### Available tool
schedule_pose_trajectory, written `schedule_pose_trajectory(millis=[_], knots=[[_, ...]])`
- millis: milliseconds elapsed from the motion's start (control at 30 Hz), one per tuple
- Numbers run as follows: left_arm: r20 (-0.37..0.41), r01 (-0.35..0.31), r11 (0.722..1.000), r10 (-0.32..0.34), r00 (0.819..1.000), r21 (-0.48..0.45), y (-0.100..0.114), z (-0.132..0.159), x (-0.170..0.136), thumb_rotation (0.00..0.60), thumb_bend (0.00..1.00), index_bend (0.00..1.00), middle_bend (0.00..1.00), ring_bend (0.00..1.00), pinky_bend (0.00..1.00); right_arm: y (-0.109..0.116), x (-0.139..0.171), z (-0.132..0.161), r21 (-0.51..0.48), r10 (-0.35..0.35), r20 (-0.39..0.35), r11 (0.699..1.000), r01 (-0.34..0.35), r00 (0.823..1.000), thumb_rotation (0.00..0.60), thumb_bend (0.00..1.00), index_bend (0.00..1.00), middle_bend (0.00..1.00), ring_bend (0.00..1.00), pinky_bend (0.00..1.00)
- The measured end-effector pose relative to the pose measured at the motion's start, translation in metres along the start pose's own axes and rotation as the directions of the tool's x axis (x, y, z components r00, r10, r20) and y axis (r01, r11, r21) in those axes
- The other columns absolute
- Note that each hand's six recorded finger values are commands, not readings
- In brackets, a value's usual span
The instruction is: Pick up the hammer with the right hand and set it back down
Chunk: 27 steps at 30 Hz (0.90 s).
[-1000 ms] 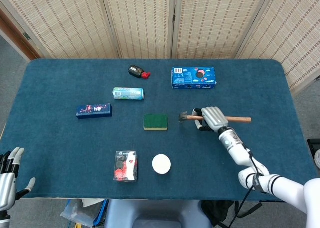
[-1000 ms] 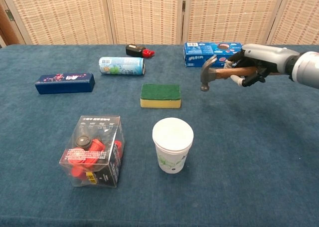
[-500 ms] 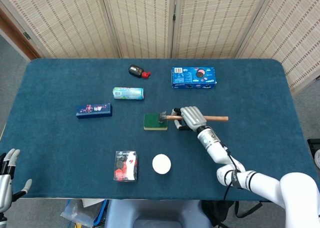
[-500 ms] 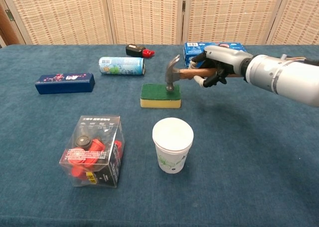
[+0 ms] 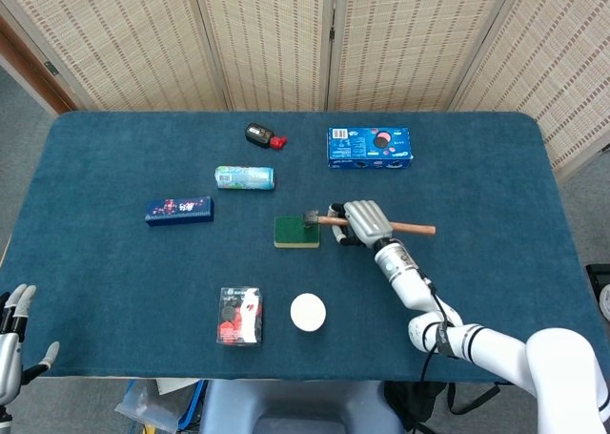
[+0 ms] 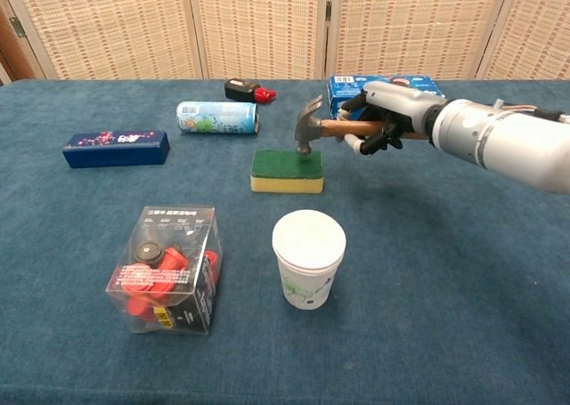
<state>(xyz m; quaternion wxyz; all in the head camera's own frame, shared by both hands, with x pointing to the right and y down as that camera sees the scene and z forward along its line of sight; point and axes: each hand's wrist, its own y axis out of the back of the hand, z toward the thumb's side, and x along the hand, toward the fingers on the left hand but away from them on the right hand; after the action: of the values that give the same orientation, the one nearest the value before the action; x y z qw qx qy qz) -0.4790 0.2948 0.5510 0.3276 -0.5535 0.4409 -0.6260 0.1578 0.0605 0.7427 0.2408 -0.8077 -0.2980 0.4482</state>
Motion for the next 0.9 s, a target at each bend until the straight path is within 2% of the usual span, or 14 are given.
schedule_pose_trajectory(millis=[433, 767, 900], knots=[[0.009, 0.006, 1.0, -0.006, 1.0, 0.002, 0.0, 0.006, 0.001, 0.6, 0.26, 0.0, 0.0, 0.0, 0.0, 0.01, 0.01, -0.011, -0.005, -0.012, 0.003, 1.0, 0.012, 1.0, 0.6, 0.77, 0.66, 0.8, 0.71, 0.75], [0.019, 0.01, 1.0, -0.01, 1.0, 0.003, -0.001, 0.01, 0.001, 0.6, 0.26, 0.0, 0.0, 0.0, 0.0, 0.024, 0.019, -0.049, 0.019, -0.046, 0.085, 0.999, 0.045, 0.995, 0.6, 0.77, 0.66, 0.78, 0.71, 0.75], [0.023, 0.013, 1.0, -0.013, 1.0, 0.006, -0.002, 0.012, 0.002, 0.6, 0.26, 0.0, 0.0, 0.0, 0.0, 0.027, 0.021, -0.066, 0.029, -0.057, 0.12, 0.998, 0.054, 0.991, 0.6, 0.74, 0.66, 0.75, 0.66, 0.67]])
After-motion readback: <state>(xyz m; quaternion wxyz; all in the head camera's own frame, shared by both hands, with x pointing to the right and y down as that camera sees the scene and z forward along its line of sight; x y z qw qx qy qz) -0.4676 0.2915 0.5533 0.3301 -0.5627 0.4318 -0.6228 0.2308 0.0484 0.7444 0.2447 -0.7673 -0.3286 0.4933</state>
